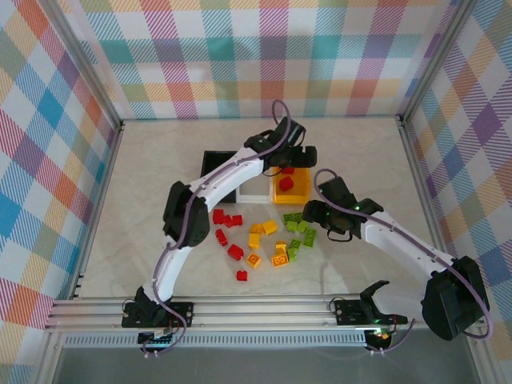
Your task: Sort the legos into containers by color
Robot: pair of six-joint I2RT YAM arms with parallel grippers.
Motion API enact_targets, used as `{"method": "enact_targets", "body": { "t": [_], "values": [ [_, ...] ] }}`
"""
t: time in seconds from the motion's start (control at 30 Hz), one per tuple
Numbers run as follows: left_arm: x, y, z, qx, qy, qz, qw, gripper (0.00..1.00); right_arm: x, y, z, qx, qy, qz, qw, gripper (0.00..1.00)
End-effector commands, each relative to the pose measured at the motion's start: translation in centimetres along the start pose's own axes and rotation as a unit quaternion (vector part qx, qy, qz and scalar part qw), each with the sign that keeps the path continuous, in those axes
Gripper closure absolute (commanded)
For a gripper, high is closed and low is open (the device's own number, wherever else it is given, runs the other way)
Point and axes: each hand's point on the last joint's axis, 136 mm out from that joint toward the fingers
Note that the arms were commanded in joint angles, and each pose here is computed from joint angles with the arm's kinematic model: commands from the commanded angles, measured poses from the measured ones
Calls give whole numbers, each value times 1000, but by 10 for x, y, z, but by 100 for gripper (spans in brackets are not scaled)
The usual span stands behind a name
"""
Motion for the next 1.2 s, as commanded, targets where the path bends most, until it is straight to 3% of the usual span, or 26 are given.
{"method": "enact_targets", "body": {
  "t": [0.0,0.23,0.57,0.8,1.03,1.17],
  "values": [
    [84,-38,-16,5,-46,90,995,0,-7,-3,11,-10,20,-1,1000,23],
    [145,10,47,14,-50,94,994,0,-25,-11,38,-20,57,4,998,27],
    [193,126,112,38,-79,5,996,0,-43,5,46,18,88,-8,996,28],
    [220,172,124,52,-106,-33,992,0,-50,-8,55,27,117,51,991,36],
    [234,184,122,53,-126,-43,990,0,-64,-12,63,24,140,69,987,37],
    [236,189,124,49,-129,-49,989,0,-65,-21,68,24,151,92,984,45]
  ]
}}
Point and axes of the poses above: each hand's point on the last joint's axis, 136 mm out from that joint toward the fingers, its own x axis back along the fingers, its own y axis along the line the jaws close on, z = x × y, and after that the axes turned 13 degrees about x, right-handed
